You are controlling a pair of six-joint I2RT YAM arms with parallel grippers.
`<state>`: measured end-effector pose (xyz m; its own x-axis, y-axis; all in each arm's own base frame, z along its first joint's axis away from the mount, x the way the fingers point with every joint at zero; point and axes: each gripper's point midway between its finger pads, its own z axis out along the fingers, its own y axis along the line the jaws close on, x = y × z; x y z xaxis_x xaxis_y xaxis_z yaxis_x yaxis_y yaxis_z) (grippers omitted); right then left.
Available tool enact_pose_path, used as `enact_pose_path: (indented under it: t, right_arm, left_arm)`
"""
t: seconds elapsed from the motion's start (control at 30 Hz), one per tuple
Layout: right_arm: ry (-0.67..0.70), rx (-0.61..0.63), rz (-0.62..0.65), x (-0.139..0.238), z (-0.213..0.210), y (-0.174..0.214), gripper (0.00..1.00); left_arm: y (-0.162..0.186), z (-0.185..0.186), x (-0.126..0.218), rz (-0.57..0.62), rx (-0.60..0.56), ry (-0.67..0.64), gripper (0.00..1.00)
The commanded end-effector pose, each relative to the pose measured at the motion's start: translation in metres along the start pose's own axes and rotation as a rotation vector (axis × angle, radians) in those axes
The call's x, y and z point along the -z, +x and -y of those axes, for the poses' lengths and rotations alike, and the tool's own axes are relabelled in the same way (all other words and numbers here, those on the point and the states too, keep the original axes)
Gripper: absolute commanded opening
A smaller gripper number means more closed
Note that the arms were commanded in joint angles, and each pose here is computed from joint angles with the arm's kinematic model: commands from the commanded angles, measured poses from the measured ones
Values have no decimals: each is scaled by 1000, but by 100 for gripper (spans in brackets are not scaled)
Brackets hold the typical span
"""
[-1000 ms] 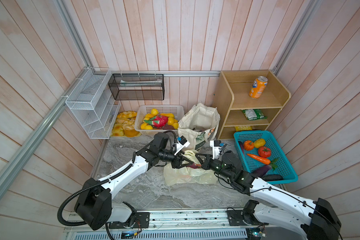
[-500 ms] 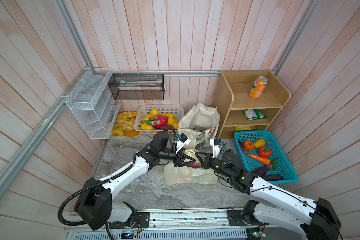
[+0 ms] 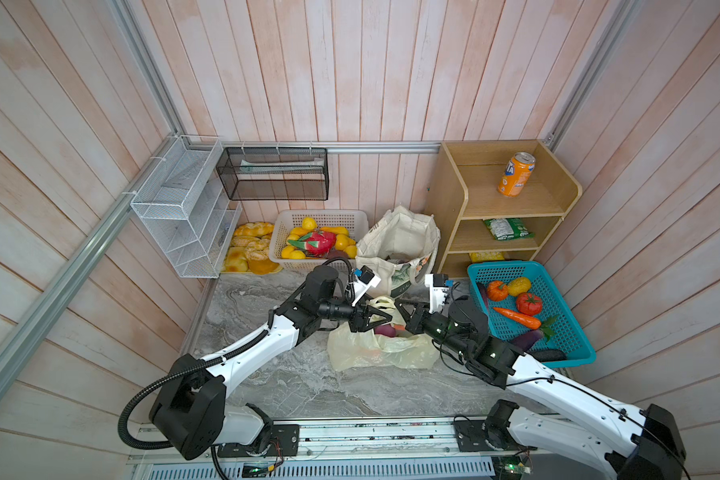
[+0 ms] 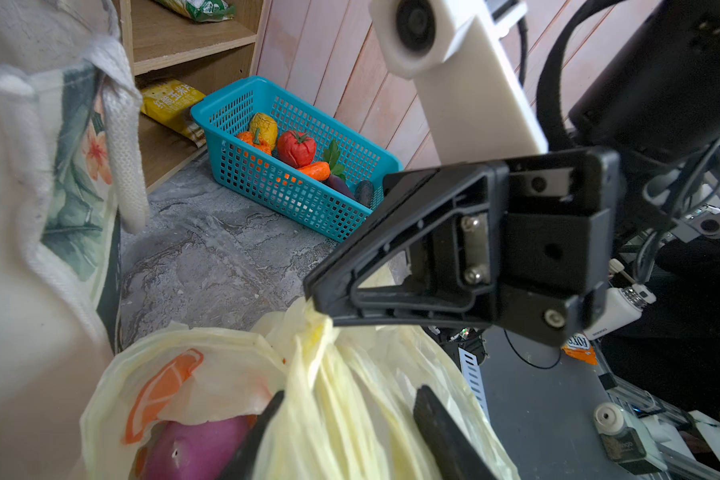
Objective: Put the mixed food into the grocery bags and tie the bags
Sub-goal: 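Hold the knotted handles low above the bag with both grippers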
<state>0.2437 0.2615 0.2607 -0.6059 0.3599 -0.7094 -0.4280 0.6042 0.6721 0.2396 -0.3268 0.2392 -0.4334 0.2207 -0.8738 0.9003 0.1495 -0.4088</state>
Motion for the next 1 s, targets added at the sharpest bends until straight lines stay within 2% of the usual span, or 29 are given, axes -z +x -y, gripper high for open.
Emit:
enact_pose_path:
  t: [0.0, 0.1, 0.27, 0.5, 0.77, 0.97]
  right_arm:
    - [13, 21, 22, 6, -3, -11, 0]
    - [2, 13, 17, 7, -6, -11, 0]
    - [-19, -4, -7, 13, -11, -8, 0]
    - [-29, -54, -40, 26, -6, 7, 0]
    - [-13, -103, -93, 28, 8, 34, 0]
    - [-12, -142, -144, 17, 16, 58, 0]
  left_arm:
    - [4, -4, -1, 4, -14, -26, 50]
    - [2, -5, 0, 15, -27, -38, 48]
    - [-2, -7, 2, 24, -36, -39, 37]
    - [-5, -11, 6, 31, -37, -45, 30]
    - [-10, -12, 11, 43, -40, -45, 3]
    - [-18, -12, 13, 56, -52, -46, 0]
